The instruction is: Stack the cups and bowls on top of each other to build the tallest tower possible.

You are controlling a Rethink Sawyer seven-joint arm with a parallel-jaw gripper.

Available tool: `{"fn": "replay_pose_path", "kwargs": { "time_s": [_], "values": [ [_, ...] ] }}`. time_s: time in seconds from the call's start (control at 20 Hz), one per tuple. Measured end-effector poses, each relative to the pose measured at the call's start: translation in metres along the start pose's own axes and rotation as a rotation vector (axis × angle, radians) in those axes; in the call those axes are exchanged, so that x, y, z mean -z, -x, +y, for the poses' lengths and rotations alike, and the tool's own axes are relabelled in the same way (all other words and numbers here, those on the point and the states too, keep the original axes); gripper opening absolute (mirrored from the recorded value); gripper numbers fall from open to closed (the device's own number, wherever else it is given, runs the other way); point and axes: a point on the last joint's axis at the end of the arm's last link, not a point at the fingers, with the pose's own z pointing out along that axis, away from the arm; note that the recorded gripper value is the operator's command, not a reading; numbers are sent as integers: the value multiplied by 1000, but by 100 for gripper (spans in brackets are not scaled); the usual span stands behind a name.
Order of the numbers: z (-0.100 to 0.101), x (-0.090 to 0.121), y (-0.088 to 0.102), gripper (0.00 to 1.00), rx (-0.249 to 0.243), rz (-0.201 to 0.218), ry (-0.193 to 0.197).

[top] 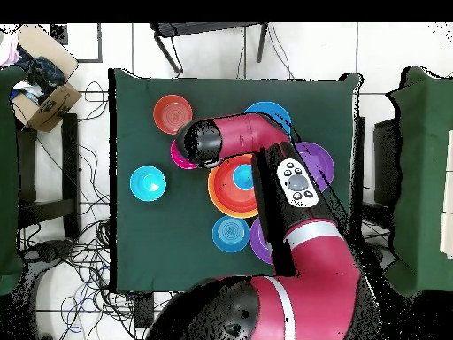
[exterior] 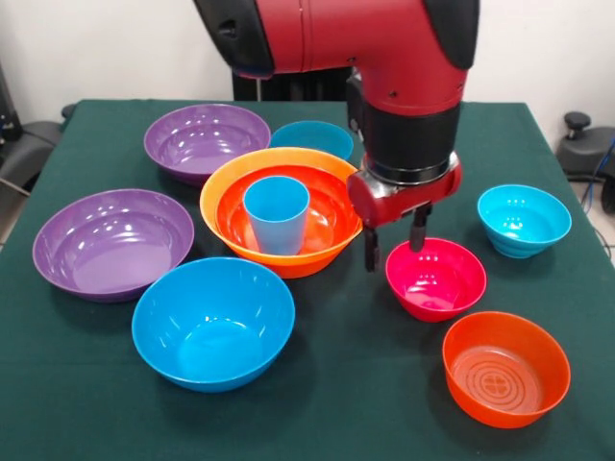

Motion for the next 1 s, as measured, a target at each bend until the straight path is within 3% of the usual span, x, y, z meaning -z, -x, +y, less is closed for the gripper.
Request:
{"fn": "replay_pose_path", "kwargs": {
  "time_s": [0.35,1.0],
  "values": [
    [-11,-2,-4,100,-21,6,-11],
    [-4,1,3,100,-48,0,19]
  ]
}}
